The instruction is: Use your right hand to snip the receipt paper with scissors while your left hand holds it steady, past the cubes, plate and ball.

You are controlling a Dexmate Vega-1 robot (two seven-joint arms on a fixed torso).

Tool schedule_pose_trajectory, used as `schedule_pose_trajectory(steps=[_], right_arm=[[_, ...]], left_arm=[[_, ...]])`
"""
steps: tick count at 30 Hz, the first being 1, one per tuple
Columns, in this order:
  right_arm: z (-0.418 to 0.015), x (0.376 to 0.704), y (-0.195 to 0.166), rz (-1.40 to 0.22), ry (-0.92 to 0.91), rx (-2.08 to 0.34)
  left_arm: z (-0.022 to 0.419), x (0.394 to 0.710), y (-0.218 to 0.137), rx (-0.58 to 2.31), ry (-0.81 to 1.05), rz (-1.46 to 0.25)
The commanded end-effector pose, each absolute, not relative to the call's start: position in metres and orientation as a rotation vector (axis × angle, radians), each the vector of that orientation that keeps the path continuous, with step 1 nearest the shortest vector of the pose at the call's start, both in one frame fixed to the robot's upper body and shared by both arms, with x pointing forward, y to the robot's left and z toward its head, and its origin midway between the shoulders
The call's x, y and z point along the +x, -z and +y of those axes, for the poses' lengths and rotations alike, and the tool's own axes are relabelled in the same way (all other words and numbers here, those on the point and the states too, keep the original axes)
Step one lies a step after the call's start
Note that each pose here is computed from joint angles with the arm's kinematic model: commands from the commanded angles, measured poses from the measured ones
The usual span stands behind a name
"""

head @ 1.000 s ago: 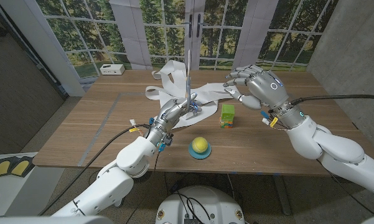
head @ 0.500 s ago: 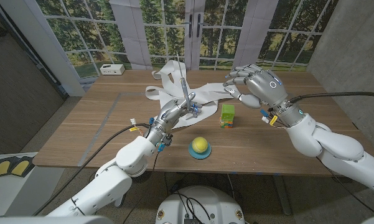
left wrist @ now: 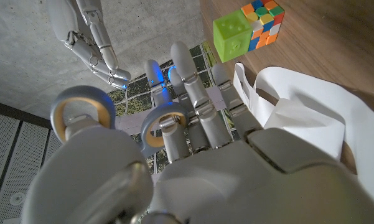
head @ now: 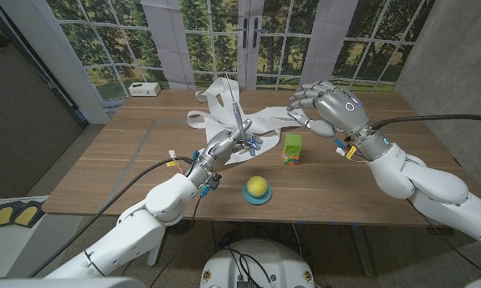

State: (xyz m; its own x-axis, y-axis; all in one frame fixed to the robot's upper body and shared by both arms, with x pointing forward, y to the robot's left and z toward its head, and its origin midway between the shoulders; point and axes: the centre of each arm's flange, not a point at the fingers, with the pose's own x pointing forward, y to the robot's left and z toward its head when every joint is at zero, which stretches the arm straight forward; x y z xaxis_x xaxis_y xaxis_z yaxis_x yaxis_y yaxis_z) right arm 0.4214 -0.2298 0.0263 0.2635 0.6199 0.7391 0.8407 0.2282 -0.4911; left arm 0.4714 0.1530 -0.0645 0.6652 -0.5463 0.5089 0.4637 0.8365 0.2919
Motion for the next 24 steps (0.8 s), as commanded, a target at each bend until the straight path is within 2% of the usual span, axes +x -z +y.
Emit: schedule_pose_trajectory(steps=[1, 24], right_arm=[[-0.2297, 0.4203, -0.0273, -1.417, 0.262, -1.495], [-0.2297, 0.4185, -0.0295, -1.402, 0.251, -1.516]], left_arm=[[0.1574, 0.4678, 0.0612, 0.218, 0.611, -0.594], [0.1616, 0.4666, 0.0587, 0.269, 0.655, -0.56]])
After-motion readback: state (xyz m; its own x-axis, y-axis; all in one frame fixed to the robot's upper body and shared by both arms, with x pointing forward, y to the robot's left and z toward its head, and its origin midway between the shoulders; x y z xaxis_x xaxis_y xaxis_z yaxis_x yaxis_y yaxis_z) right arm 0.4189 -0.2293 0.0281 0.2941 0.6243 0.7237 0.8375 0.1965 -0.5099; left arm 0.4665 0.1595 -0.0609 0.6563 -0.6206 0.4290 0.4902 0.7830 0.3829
